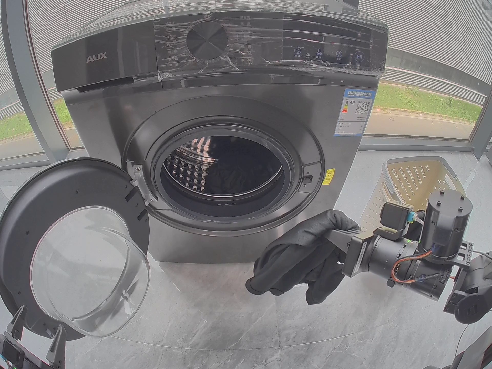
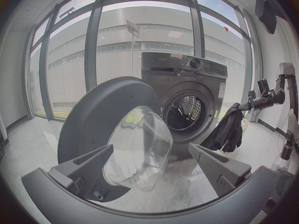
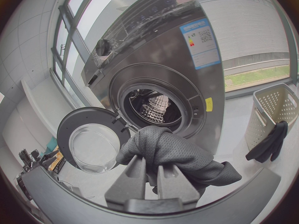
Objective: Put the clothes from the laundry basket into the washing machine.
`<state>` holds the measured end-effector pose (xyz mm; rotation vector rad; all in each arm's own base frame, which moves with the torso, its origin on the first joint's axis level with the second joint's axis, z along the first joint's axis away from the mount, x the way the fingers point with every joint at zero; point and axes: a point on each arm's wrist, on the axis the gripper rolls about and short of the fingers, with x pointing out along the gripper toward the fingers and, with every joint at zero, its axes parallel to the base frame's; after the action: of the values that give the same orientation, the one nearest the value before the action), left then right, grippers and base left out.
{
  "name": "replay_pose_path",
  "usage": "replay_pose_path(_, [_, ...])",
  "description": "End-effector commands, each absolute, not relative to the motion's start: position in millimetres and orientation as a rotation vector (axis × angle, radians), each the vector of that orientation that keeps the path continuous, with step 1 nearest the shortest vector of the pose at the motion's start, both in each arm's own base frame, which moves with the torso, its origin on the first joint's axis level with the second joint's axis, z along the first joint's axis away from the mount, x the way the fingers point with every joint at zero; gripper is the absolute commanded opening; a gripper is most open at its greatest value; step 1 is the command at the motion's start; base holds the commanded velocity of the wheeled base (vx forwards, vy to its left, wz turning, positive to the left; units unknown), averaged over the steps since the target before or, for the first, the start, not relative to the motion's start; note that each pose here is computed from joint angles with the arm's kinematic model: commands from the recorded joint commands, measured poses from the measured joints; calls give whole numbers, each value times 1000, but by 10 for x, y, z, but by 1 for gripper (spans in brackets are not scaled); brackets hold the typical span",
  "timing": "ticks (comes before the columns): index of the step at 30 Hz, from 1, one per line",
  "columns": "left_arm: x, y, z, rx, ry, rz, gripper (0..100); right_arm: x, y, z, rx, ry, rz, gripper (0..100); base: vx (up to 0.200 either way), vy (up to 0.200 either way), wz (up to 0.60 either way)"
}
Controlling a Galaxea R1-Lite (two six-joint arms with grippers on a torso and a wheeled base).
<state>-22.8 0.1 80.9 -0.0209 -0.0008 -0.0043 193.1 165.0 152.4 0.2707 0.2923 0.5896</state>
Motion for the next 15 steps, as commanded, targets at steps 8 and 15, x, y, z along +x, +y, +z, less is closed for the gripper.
replay_pose_path(8, [-229,1,761,-20,-3,-5,100,1964,1448,1456,255,309,516,0,0,0,0])
replay_pose_path(15, [-229,1,761,-20,-3,-3,100,1991,1359,1501,274,291,515,0,0,0,0])
